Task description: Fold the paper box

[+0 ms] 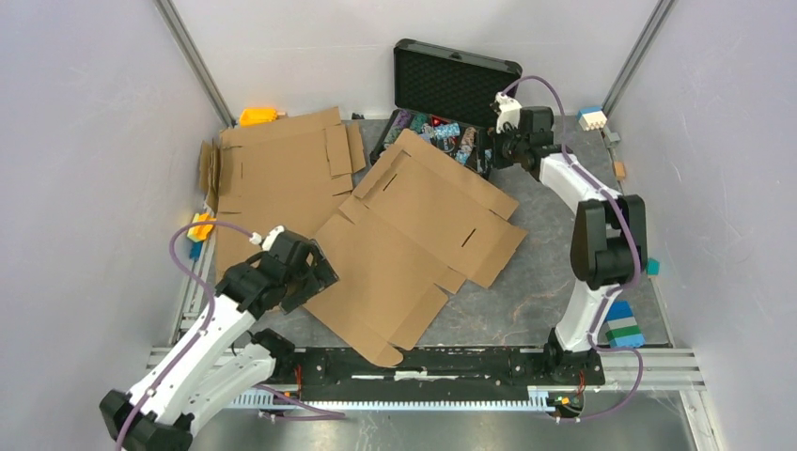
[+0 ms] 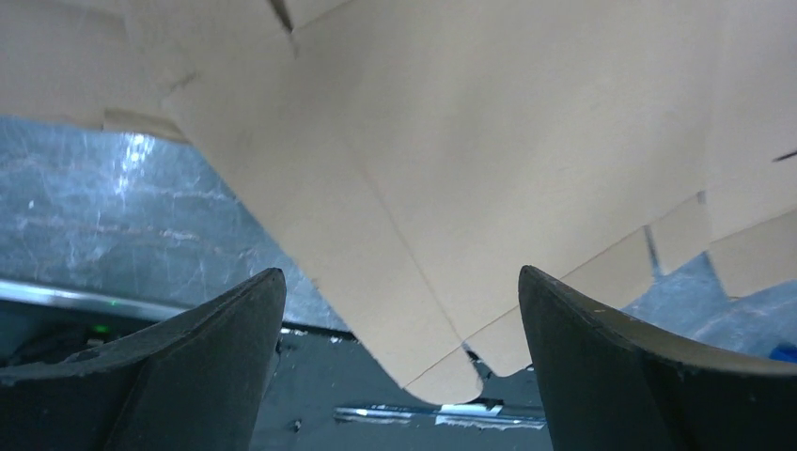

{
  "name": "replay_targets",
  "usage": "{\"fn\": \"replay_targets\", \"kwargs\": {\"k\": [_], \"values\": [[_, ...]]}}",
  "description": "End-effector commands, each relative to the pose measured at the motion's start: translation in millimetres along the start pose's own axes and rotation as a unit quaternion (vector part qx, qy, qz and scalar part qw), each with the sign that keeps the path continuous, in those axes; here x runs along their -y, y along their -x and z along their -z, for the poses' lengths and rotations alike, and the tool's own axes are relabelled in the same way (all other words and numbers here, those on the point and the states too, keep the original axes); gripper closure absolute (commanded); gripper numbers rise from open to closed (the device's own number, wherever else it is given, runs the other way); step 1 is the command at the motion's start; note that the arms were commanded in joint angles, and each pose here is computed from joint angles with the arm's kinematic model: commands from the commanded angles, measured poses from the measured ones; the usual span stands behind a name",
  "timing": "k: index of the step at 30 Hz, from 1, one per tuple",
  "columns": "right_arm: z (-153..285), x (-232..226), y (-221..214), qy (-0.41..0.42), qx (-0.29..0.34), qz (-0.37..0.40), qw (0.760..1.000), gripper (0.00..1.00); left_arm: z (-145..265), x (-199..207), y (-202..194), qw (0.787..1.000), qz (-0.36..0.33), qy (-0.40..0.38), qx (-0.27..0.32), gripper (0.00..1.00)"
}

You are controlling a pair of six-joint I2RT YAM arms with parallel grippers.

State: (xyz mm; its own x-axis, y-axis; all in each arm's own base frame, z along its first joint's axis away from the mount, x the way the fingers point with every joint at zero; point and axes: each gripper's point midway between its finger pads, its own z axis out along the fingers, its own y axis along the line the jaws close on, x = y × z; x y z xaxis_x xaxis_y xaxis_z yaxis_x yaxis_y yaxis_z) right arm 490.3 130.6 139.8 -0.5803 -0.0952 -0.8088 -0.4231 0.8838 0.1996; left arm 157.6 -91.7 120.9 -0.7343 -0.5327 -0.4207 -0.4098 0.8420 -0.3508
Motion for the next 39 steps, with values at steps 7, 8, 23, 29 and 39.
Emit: {"fn": "replay_targets", "kwargs": {"k": [7,8,23,29,39], "values": [[-36.8,-35.6,28.3,0.158,0.003,0.049,0.986,0.21,-27.6,-15.2,-35.5,0.996,0.013,0.048,-0.077,0.0],[-38.8,-38.4,24.4,0.162,-0.002,0.05,0.986,0.21,-30.0,-14.7,-38.1,0.996,0.015,0.044,-0.081,0.0],[-48.6,-54.3,-18.0,0.187,-0.064,0.052,0.979,0.45,-47.8,32.0,-56.1,0.986,-0.043,-0.096,-0.126,0.08],[-33.4,-60.3,-12.3,0.185,-0.052,0.058,0.98,0.67,-45.4,39.8,-49.6,0.986,-0.052,-0.119,-0.109,0.21],[10.7,-69.8,7.5,0.159,-0.012,0.07,0.985,1.0,-32.2,48.5,-41.6,0.979,-0.1,-0.153,-0.092,0.18]]}}
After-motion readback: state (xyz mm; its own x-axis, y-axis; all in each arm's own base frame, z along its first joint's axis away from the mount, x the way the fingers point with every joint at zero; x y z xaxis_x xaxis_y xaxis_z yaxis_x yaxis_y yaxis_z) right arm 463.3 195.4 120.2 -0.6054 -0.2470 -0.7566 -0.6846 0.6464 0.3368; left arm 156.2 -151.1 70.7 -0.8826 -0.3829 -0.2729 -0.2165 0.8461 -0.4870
